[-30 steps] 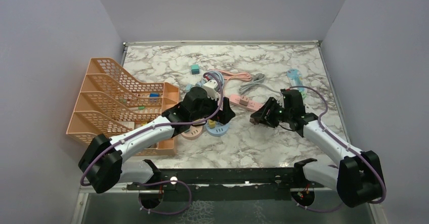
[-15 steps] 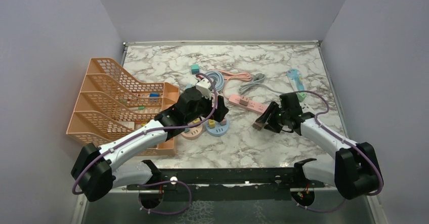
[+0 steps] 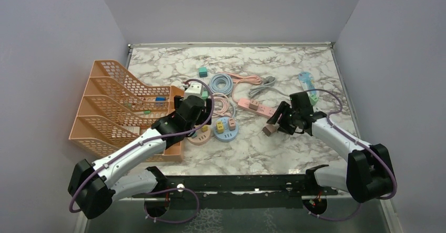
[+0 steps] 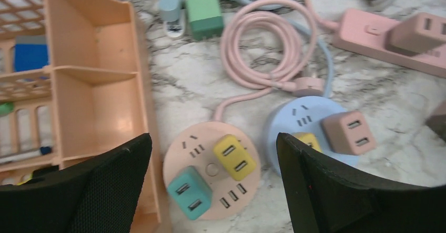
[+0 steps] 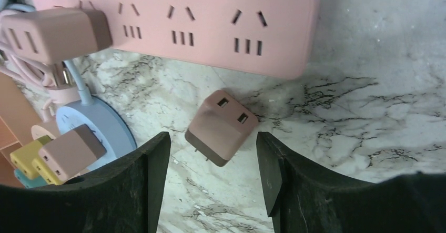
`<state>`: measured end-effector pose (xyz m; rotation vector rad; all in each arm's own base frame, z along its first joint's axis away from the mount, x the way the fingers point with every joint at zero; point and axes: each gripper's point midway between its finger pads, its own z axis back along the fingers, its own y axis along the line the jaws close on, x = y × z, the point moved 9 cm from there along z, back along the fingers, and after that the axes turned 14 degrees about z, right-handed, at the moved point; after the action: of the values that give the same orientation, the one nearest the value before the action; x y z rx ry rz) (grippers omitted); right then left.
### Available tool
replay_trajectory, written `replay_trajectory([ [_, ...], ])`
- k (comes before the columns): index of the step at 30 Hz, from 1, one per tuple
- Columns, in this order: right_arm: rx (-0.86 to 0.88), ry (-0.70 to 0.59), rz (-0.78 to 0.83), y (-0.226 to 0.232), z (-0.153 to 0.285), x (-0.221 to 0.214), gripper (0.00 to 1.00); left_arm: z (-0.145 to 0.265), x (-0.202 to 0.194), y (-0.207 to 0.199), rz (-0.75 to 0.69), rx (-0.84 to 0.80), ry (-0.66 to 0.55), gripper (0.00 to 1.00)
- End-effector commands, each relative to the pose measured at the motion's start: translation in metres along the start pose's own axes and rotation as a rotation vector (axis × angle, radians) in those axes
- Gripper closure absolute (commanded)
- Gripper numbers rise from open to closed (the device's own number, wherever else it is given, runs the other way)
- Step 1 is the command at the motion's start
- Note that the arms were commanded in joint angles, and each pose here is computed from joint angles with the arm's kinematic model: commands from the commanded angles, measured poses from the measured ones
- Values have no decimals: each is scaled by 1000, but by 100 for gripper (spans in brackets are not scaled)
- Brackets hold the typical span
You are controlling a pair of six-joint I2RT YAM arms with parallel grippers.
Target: Insert the plug
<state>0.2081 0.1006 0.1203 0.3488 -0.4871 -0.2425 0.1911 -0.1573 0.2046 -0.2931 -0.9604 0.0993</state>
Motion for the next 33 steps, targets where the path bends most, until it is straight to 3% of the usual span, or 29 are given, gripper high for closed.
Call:
replay_trajectory([
  [1,-17,-56,37,4,8,15,40,12,13,32,33,220,-54,13],
  [6,-39,-83,68,4,12,21,40,13,14,39,89,219,-41,18],
  [14,-93,-9,151,-2,2,20,38,12,13,29,93,105,-6,16],
  [27,-129,79,32,11,-25,4,33,9,12,22,117,41,-1,13],
  [33,-127,92,24,15,-33,5,38,9,12,22,117,39,0,13],
])
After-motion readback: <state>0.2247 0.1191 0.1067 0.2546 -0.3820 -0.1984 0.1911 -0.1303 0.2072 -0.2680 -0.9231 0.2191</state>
